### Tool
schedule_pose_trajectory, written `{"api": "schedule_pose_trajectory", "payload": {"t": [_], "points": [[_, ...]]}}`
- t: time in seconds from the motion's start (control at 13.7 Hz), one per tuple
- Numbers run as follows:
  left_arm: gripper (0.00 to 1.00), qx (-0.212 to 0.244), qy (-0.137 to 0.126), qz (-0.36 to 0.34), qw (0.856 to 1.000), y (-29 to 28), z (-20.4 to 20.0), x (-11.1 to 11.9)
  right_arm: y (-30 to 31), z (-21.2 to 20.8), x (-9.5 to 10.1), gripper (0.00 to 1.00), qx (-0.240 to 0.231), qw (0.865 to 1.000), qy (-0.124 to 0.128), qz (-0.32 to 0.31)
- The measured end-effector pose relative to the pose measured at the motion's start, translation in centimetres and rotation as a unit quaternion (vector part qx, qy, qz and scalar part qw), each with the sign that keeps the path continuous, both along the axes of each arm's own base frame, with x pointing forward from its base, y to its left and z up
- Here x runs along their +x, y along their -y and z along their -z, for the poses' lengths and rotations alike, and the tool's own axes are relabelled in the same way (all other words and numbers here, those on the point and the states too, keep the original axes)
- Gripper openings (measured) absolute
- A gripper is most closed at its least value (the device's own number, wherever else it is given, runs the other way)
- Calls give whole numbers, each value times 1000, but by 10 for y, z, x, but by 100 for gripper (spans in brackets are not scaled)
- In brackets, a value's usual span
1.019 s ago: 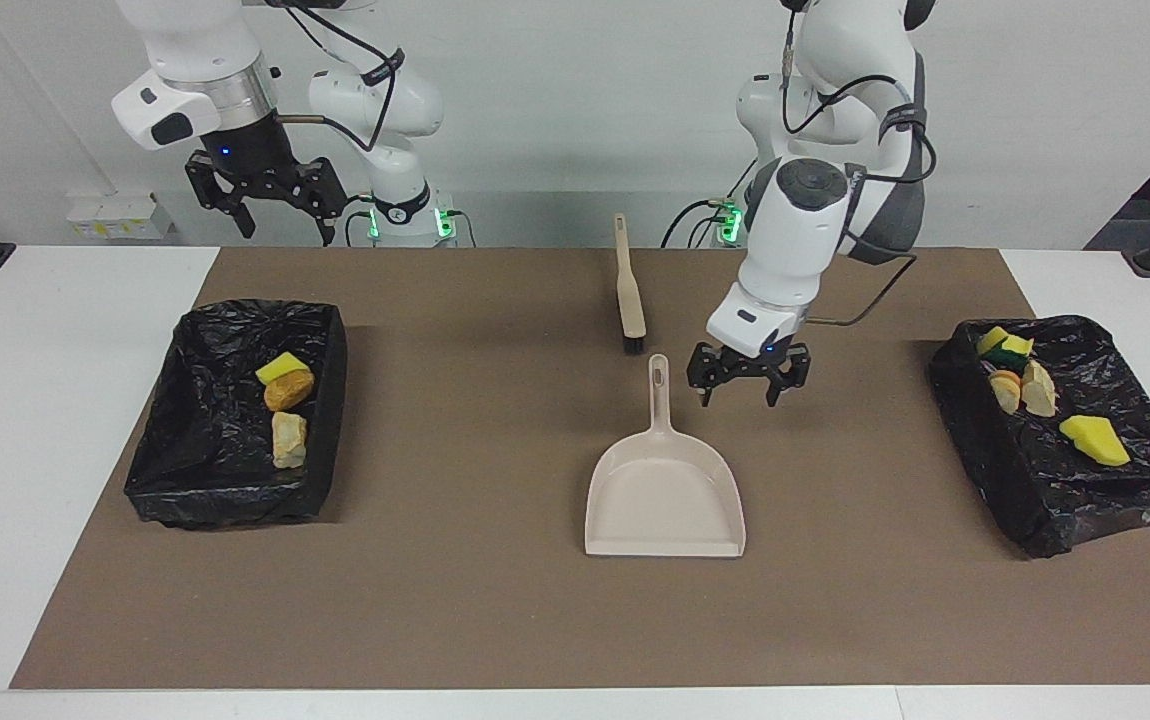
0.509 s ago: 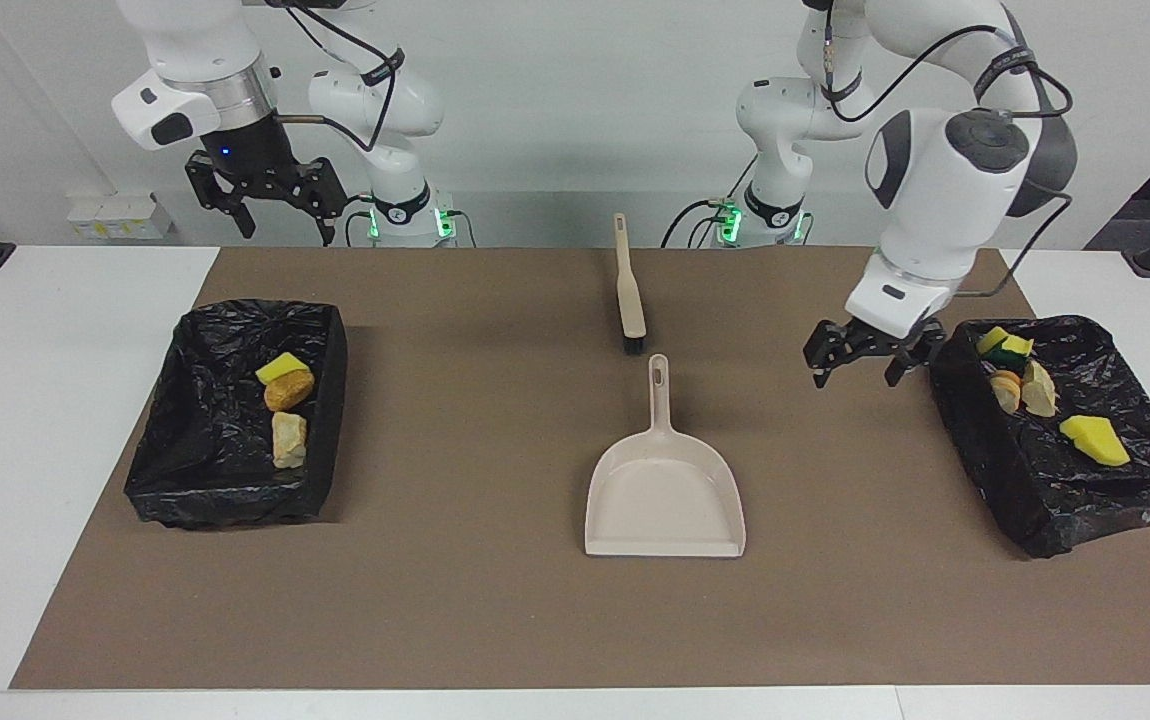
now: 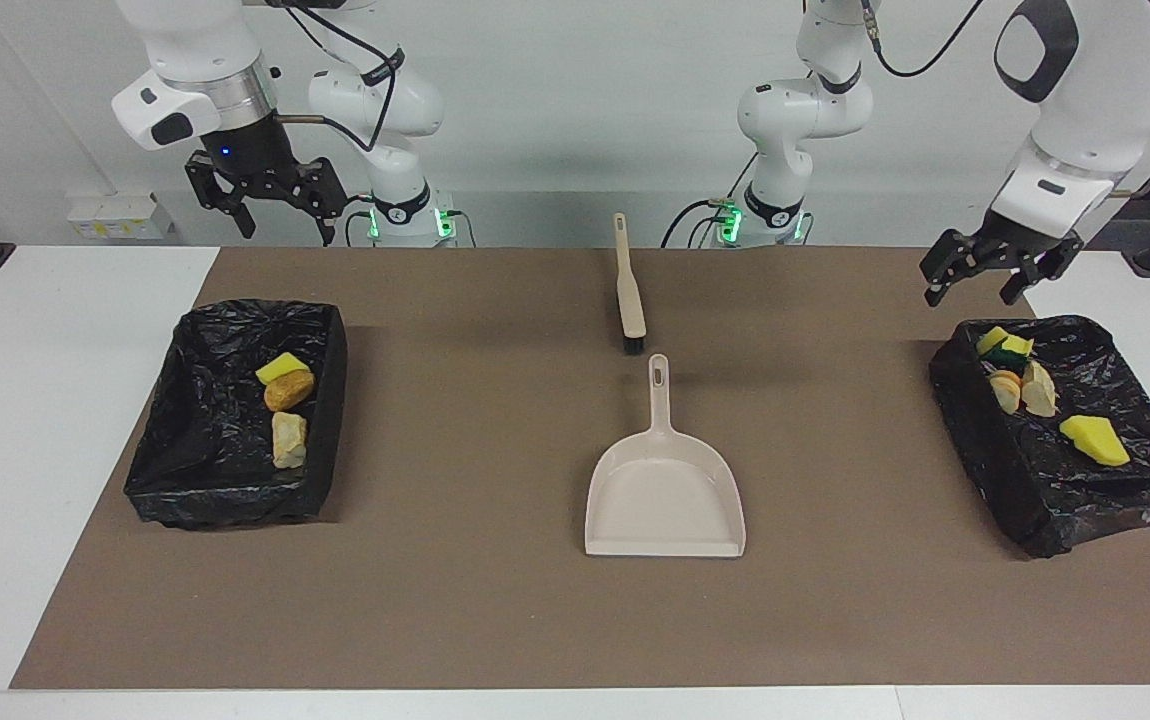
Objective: Sweep and dump trash in bin
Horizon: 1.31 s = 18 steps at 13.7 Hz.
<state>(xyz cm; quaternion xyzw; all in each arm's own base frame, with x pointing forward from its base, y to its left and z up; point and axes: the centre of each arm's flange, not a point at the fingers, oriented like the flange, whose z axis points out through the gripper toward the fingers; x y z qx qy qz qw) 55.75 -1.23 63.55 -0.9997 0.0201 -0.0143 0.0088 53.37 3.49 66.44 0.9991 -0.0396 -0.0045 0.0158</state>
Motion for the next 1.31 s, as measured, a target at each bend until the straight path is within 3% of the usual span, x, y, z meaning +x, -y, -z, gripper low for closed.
{"api": "schedule_pose_trajectory", "payload": {"t": [0.36, 0.66, 1.31], "points": [[100, -3, -8, -13, 1000, -16, -27, -29, 0, 0, 0, 100, 0, 1000, 0, 0], [100, -2, -35, 9, 999, 0, -21, -36, 0, 0, 0, 100, 0, 1000, 0, 0], [100, -19, -41, 34, 998, 8, -21, -38, 0, 0, 0, 100, 0, 1000, 0, 0]]}}
